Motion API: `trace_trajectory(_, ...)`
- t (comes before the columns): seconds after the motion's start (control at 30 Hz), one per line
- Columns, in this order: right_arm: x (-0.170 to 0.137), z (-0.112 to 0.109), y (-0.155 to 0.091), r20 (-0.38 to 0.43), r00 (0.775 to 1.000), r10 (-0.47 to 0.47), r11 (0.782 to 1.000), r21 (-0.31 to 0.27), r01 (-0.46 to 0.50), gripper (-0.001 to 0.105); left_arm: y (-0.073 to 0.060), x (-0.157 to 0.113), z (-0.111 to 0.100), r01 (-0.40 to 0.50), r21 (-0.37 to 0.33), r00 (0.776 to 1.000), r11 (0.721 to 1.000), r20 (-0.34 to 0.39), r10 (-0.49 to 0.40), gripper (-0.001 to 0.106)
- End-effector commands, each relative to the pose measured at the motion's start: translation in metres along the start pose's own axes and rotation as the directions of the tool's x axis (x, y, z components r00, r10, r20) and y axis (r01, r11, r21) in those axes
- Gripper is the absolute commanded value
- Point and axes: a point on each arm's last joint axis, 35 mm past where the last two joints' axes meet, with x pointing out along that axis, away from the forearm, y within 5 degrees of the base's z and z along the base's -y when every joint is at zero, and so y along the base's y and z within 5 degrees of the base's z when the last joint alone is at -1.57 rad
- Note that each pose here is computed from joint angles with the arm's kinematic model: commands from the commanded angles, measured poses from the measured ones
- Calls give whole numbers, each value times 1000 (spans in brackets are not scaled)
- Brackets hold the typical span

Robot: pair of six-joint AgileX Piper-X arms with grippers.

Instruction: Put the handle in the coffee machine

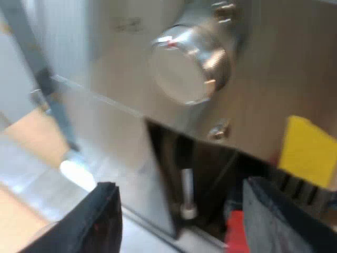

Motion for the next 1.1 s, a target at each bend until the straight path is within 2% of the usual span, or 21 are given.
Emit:
trace_trajectory(0.03, 7, 57, -17, 181, 982, -57, 981, 192, 21, 26, -1, -5, 11, -51, 44, 999, 998, -16, 52, 53)
trace_trajectory(0.1, 7, 57, -17, 181, 982, -57, 981, 192, 21, 26, 1, -6, 14, -81, 56, 996, 995, -30, 83, 48)
trace_trajectory(0.17, 7, 57, -17, 181, 982, -57, 981, 192, 21, 26, 2, -8, 18, -126, 70, 990, 990, -53, 129, 31)
trace_trajectory(0.23, 7, 57, -17, 181, 982, -57, 981, 192, 21, 26, 3, -8, 19, -142, 74, 987, 987, -62, 146, 22)
trace_trajectory(0.3, 7, 57, -17, 181, 982, -57, 981, 192, 21, 26, 4, -9, 19, -181, 81, 978, 980, -91, 188, 1)
trace_trajectory(0.5, 7, 57, -17, 181, 982, -57, 981, 192, 21, 26, 3, -5, 20, -200, 108, 970, 974, -118, 212, 1)
trace_trajectory(0.67, 7, 57, -17, 181, 982, -57, 981, 192, 21, 26, -3, 8, 22, -207, 163, 958, 965, -168, 234, 1)
trace_trajectory(0.83, 7, 57, -17, 181, 982, -57, 981, 192, 21, 26, -7, 24, 22, -199, 183, 947, 963, -216, 237, 1)
trace_trajectory(0.97, 7, 57, -17, 181, 982, -57, 981, 192, 21, 26, -5, 38, 12, -176, 148, 932, 973, -294, 213, 1)
trace_trajectory(1.1, 7, 57, -17, 181, 982, -57, 981, 192, 21, 26, -9, 47, 0, -115, 181, 899, 977, -399, 180, 1)
